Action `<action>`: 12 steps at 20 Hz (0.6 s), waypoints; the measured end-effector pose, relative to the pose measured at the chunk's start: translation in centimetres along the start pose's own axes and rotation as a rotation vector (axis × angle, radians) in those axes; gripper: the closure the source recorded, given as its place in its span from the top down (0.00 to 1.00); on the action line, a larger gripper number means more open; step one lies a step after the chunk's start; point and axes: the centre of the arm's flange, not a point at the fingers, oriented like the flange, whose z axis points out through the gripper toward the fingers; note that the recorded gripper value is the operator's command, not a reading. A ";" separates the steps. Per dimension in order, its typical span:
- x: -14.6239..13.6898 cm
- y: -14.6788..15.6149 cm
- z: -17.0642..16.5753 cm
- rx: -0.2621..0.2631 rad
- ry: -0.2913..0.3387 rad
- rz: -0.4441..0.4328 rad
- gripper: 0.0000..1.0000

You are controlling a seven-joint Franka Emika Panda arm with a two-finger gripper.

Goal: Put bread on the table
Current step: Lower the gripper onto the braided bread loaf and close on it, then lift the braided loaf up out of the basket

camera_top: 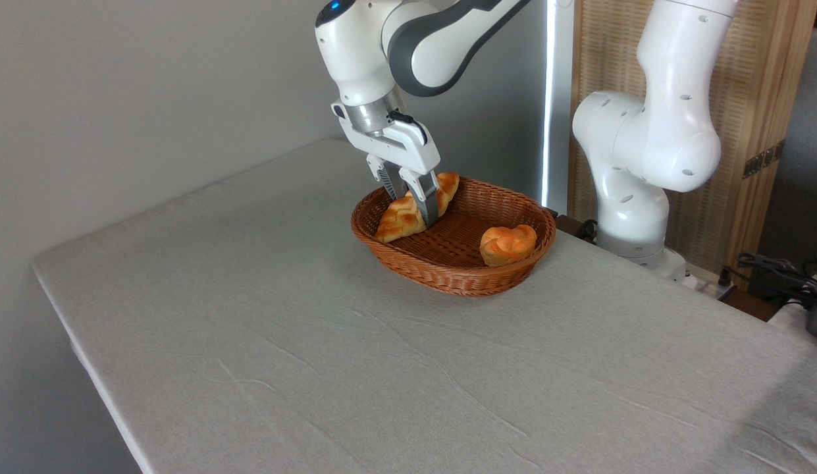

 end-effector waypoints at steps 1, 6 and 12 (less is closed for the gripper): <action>0.0 0.0 0.0 0.000 0.000 0.000 0.36; -0.7 0.2 -0.5 0.013 -0.074 0.023 0.36; -3.4 -1.7 -14.9 -0.060 -0.059 0.057 0.46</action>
